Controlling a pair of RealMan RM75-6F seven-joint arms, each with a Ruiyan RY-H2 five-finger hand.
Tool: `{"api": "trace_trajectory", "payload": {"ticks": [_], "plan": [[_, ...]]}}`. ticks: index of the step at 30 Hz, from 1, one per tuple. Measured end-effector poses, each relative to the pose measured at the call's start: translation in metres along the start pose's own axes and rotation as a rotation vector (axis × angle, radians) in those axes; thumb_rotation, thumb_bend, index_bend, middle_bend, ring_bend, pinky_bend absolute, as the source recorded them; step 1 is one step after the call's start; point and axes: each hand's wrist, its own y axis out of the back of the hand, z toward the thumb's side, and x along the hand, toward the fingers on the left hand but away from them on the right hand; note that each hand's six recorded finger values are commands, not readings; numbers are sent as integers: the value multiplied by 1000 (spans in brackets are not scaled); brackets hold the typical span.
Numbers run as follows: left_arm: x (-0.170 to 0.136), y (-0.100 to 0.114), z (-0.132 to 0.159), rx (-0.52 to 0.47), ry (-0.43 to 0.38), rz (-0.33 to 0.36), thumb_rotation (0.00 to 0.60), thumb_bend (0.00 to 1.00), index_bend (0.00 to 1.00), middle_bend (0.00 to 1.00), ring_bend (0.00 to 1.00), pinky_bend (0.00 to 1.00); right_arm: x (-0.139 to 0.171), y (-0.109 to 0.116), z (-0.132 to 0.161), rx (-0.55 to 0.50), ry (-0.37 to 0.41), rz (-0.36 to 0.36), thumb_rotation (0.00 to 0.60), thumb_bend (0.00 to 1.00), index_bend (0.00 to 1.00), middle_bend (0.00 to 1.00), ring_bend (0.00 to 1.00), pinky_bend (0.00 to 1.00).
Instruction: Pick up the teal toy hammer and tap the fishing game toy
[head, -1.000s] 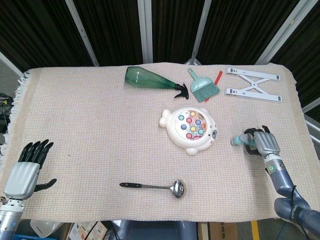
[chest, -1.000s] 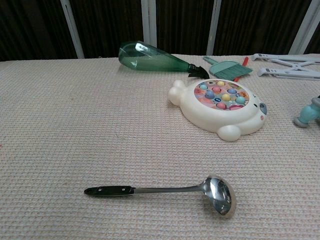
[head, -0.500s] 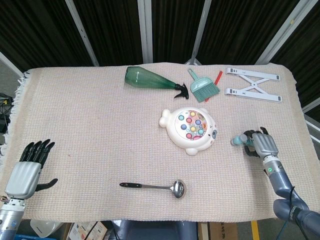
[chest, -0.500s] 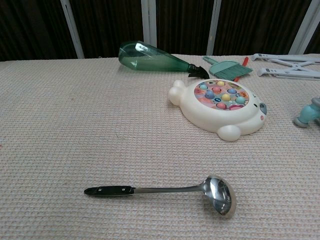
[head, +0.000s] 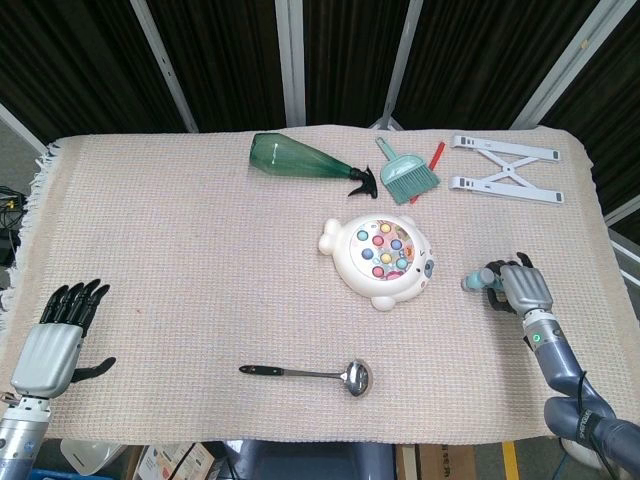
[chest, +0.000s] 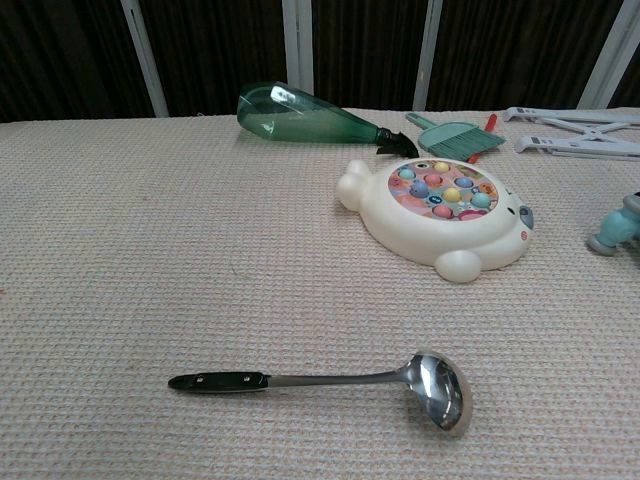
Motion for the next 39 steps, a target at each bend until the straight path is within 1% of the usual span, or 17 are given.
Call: {"api": "trace_trajectory", "payload": {"ticks": [8, 22, 31, 39], "plan": [[1, -1, 0, -2, -1, -2, 600, 106, 0, 0, 0, 0, 0, -3, 0, 5, -3, 8, 600, 576, 412, 350, 296, 0], [2, -3, -2, -8, 4, -8, 600, 106, 0, 0, 0, 0, -1, -4, 3, 16, -1, 11, 600, 634, 458, 389, 324, 0], [2, -4, -2, -8, 5, -11, 600, 106, 0, 0, 0, 0, -2, -7, 2, 13, -7, 21, 600, 639, 495, 434, 352, 0], [2, -5, -3, -9, 9, -11, 600, 106, 0, 0, 0, 0, -5, -8, 2, 7, -8, 21, 600, 660, 584, 510, 396, 0]]}}
